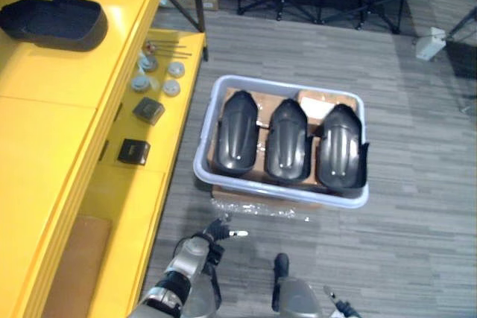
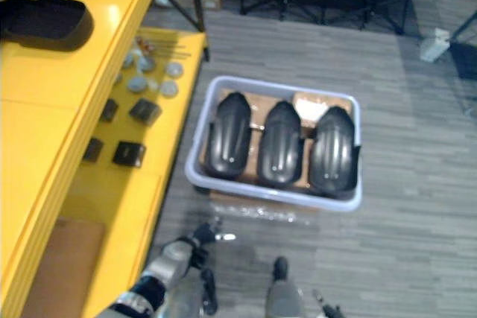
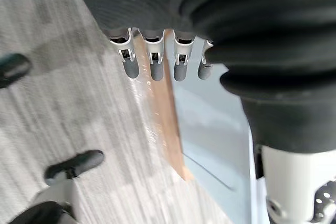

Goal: Walk over and take plastic housings, then place them on the shelf

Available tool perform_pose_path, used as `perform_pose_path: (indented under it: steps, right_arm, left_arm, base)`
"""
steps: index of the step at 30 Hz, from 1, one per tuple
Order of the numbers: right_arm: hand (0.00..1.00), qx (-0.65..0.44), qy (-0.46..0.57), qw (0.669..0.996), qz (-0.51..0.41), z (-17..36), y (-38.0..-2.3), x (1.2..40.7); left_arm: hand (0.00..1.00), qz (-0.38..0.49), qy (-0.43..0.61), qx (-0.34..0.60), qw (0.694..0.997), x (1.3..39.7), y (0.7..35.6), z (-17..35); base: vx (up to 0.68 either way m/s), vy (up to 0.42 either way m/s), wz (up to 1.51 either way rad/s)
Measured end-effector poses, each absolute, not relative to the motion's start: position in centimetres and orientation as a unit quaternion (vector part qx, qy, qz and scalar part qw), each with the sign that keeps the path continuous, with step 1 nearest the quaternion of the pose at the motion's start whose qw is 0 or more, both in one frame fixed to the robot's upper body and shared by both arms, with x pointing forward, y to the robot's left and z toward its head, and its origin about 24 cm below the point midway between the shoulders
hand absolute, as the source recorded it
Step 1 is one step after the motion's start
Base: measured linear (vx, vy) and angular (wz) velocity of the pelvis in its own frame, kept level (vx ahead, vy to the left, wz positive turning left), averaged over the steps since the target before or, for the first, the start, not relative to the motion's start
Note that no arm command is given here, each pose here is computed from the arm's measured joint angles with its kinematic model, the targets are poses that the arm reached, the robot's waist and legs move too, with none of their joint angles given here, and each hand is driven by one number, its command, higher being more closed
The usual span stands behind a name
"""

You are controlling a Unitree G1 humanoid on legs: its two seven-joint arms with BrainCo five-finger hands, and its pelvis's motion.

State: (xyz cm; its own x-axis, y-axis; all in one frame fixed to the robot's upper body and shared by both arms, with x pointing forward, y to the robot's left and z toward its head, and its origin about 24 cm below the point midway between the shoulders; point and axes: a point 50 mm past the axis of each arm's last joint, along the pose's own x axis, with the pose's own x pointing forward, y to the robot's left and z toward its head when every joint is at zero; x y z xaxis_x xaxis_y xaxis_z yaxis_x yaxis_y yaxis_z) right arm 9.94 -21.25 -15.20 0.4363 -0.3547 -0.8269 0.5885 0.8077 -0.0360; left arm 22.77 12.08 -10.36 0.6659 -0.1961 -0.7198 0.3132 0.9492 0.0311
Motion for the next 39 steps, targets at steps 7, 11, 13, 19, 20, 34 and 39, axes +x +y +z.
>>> perform_pose_path:
  steps: [7, 11, 13, 19, 20, 34, 39]
  right_arm:
    - [0.00, -0.145, 0.166, 0.963, 0.153, -7.1, -15.1, 21.1]
    - [0.00, -0.204, 0.001, 0.900, 0.384, -1.3, -7.8, 24.7]
    - [0.00, -0.183, -0.052, 0.874, 0.447, 1.4, -5.5, 25.3]
    - [0.00, -0.063, -0.227, 0.877, 0.419, 12.9, -4.3, 28.1]
    - [0.00, -0.046, -0.238, 0.893, 0.380, 14.0, -5.2, 28.7]
    - [0.00, 0.021, -0.203, 0.950, -0.238, 13.2, -26.8, 27.2]
    - [0.00, 0.094, -0.100, 0.906, -0.400, 8.5, -32.0, 26.5]
  left_arm:
    - [0.00, -0.077, 0.460, 0.107, 0.878, 17.6, 16.0, -13.5]
    - [0.00, -0.060, 0.438, 0.117, 0.890, 18.2, 17.4, -13.1]
    - [0.00, -0.058, 0.428, 0.116, 0.894, 18.4, 17.5, -12.9]
    - [0.00, -0.067, 0.431, 0.140, 0.889, 18.2, 18.7, -12.9]
    - [0.00, -0.067, 0.432, 0.139, 0.889, 18.2, 18.8, -12.9]
    - [0.00, 0.008, 0.412, 0.133, 0.902, 16.0, 23.5, -12.3]
    - [0.00, 0.076, 0.348, 0.110, 0.928, 18.2, 25.2, -10.2]
  base:
    - [-0.03, -0.010, 0.30]
    - [-0.11, -0.034, 0.47]
    - [-0.13, -0.010, 0.14]
    - [-0.10, 0.023, 0.12]
    - [-0.08, 0.032, 0.05]
    - [-0.03, 0.015, -0.22]
    - [-0.03, -0.015, -0.13]
